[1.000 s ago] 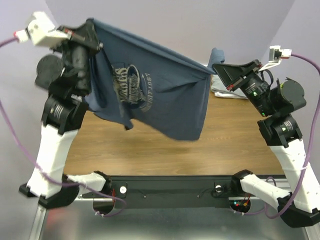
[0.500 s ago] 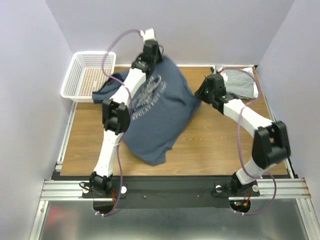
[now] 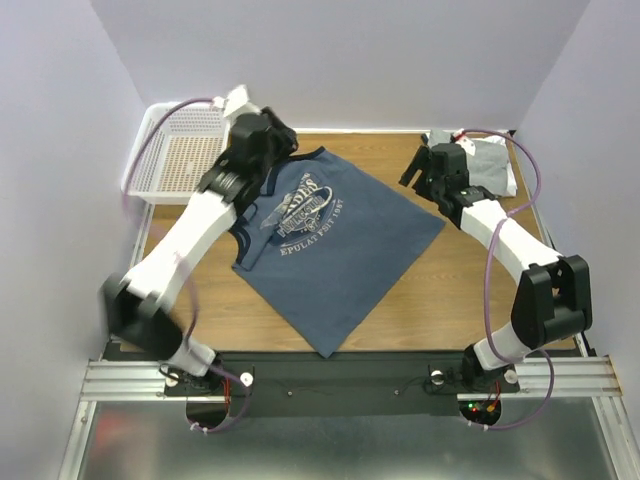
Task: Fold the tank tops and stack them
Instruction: Flatten the tank top out
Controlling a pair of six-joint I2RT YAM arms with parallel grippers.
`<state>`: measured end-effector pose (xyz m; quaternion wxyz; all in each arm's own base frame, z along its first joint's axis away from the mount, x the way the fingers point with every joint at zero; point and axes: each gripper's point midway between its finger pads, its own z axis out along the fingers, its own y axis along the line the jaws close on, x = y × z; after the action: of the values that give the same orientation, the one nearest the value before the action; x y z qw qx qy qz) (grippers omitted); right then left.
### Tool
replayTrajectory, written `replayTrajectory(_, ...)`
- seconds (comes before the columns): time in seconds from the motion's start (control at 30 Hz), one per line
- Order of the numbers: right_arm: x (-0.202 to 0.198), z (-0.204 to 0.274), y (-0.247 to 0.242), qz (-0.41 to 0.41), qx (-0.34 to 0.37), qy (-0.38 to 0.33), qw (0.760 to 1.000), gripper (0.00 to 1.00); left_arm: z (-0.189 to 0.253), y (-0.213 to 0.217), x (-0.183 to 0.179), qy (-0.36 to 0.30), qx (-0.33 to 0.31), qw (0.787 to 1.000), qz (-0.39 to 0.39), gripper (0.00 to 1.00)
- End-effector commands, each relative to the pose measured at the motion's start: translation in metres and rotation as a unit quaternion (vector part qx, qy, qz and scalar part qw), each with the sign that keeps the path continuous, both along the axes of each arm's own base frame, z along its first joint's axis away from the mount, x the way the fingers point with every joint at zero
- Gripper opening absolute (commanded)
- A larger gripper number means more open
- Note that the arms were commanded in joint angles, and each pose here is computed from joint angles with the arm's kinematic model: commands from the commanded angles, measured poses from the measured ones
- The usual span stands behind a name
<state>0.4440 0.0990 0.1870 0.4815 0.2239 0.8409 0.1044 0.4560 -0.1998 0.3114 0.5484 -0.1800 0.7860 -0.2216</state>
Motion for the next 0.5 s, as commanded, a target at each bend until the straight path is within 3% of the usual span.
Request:
replayTrajectory(0.0,-0.008,-0.033,-0.012,-0.011,-0.041,0.029,0.999,0.87,-0.006,-0.003,-0.074,0.004,-0.109,0.993,0.037,0.46)
replayTrajectory(0.03,-0.008,-0.041,-0.012,-0.008,-0.045,0.039,0.998,0.87,-0.058,-0.003,-0.094,0.054,-0.115,0.991,0.045,0.45)
replayTrajectory(0.07,-0.008,-0.047,-0.011,-0.004,-0.047,0.045,0.998,0.87,-0.066,-0.006,-0.111,0.064,-0.13,0.989,0.04,0.45)
replayTrajectory(0.1,-0.006,-0.058,-0.012,0.002,-0.053,0.059,0.997,0.87,-0.109,-0.02,-0.141,0.11,-0.114,0.987,0.018,0.45)
replayTrajectory(0.23,0.003,-0.074,-0.013,0.029,-0.049,0.079,0.995,0.83,-0.182,-0.042,-0.222,0.218,-0.13,0.967,0.006,0.42)
replayTrajectory(0.47,0.011,-0.095,-0.051,0.006,-0.056,0.105,0.993,0.82,-0.232,-0.068,-0.325,0.308,-0.087,0.946,-0.047,0.41)
